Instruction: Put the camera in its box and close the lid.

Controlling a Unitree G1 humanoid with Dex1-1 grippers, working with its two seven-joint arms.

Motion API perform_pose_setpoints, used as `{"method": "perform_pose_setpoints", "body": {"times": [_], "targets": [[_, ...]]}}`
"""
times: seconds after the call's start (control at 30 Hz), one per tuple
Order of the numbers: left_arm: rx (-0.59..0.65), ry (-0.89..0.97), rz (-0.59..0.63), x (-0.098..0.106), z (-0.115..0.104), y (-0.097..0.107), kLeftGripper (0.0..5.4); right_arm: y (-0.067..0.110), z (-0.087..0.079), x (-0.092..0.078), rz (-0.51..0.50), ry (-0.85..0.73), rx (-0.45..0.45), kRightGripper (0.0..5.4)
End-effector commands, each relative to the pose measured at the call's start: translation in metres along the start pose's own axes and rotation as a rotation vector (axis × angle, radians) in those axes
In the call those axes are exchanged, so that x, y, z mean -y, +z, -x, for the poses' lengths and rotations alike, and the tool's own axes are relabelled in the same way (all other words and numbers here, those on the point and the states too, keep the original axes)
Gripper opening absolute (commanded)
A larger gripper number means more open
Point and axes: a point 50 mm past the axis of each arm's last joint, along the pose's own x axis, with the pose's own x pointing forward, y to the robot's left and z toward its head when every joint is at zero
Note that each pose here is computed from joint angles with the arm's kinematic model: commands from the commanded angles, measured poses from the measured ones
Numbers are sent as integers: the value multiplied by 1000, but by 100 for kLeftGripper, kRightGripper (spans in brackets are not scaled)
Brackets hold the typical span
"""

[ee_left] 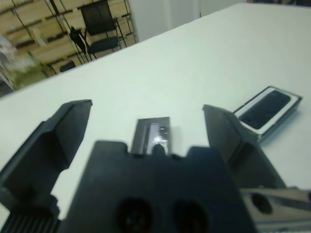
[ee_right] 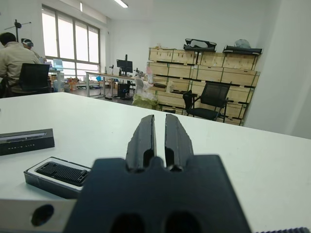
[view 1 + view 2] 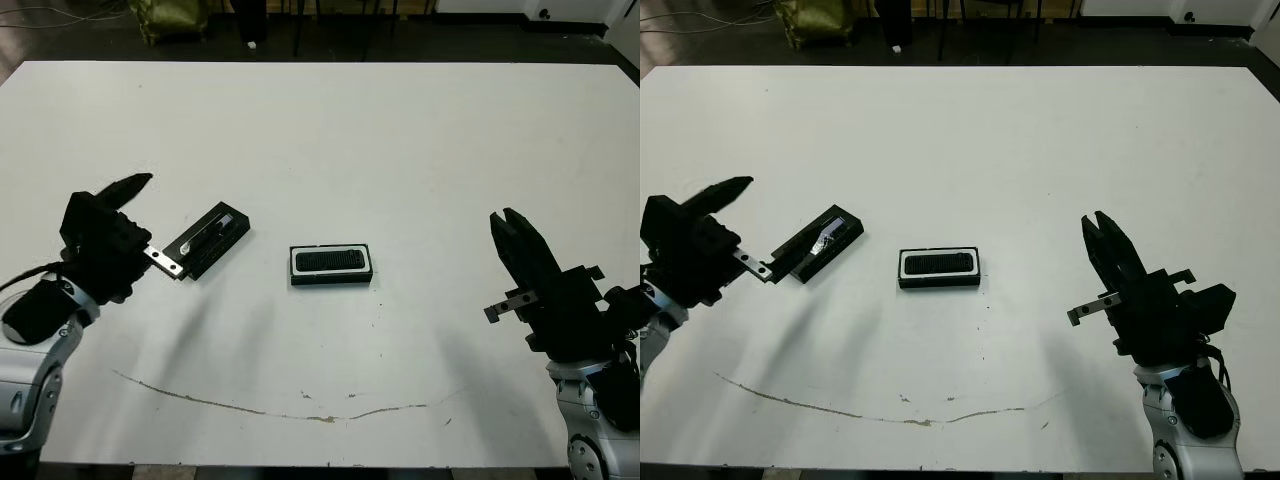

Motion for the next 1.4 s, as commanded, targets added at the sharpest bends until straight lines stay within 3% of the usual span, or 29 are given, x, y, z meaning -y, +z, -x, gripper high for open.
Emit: {"method": "perform_pose_setpoints", "body": {"times": [0.03,0.37,0.7,1.1,1.2,1.4], "targets": [[-63,1,100,0,0,-11,536,-5,4,3,-1,2,-35,0],[-118,-29,140,1,-3,-20,536,-3,5,3,-6,-9,-56,0],[-134,28,-141,-3,-5,-26,536,-2,6,1,0,-14,-67,0],[-165,3,-199,-6,-9,-35,536,-1,8,2,-5,-16,-80,0],[-180,-21,-185,-6,-11,-37,536,0,8,2,0,-18,-82,0],[-219,-67,-6,-6,-13,-44,536,0,9,3,11,-22,-87,0]]}}
